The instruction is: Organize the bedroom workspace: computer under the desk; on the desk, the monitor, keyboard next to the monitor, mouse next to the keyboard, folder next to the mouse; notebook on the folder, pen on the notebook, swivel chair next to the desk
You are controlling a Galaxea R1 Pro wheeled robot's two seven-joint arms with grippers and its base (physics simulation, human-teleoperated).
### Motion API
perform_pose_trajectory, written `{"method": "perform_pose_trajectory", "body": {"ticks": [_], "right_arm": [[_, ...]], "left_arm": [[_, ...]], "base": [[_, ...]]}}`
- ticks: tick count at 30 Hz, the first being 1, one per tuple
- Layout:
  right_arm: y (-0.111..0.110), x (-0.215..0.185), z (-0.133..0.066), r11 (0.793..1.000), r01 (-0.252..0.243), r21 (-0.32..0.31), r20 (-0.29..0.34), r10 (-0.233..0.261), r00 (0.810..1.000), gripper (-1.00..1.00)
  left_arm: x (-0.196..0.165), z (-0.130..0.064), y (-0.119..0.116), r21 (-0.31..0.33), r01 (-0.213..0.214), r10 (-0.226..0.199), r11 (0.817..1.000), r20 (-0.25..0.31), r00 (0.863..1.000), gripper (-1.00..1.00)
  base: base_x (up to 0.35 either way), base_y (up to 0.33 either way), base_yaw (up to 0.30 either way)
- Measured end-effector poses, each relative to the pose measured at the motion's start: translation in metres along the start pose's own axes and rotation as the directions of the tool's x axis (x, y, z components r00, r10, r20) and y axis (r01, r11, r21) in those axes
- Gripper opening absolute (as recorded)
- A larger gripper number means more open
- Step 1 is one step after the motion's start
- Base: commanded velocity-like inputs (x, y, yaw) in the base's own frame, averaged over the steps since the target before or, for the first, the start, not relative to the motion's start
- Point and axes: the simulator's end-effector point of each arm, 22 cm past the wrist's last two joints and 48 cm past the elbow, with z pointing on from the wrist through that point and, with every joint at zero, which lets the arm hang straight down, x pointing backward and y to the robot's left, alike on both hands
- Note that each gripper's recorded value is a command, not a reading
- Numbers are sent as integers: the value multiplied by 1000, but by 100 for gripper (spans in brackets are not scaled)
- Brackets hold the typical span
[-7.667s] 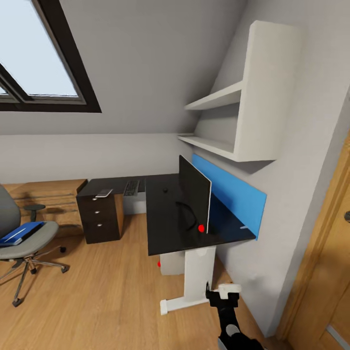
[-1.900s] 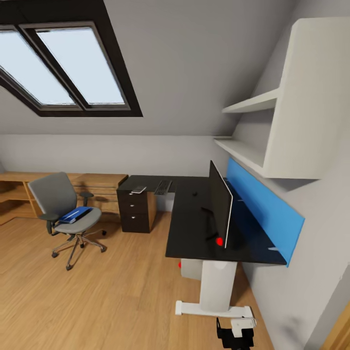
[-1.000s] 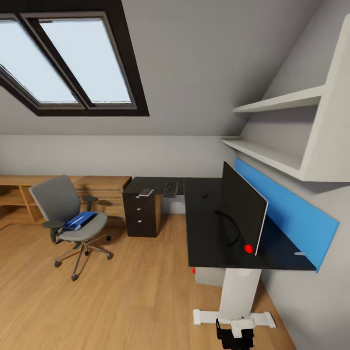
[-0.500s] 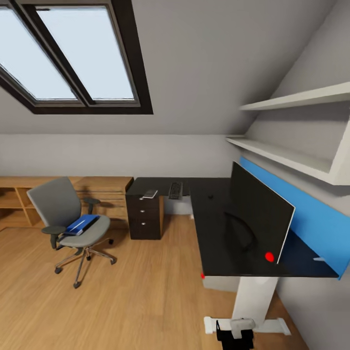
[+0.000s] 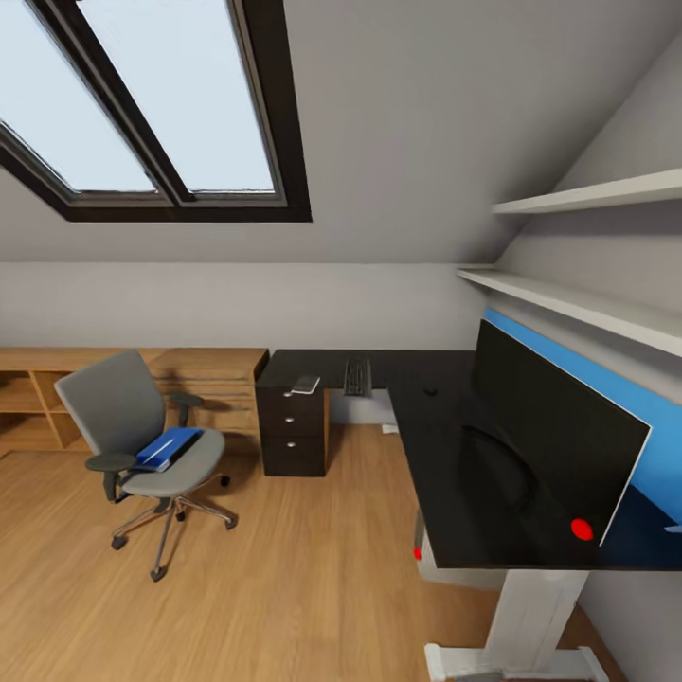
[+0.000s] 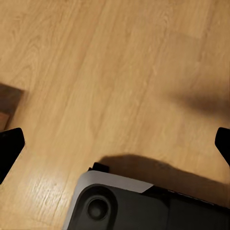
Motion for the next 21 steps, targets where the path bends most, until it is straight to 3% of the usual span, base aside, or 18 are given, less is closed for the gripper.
{"method": "perform_pose_trajectory", "body": {"ticks": [9, 21], "right_arm": [[3, 39, -30, 1000, -27, -15, 80, 28, 996, 100], [3, 30, -48, 998, -61, -27, 217, 65, 974, 100]], "left_arm": [[-1, 0, 1, -1, 0, 0, 1000, 3, 1000, 100], [-9, 0, 1, -1, 1, -1, 1000, 39, 999, 100]], "base": [[241, 243, 0], [241, 251, 0]]}}
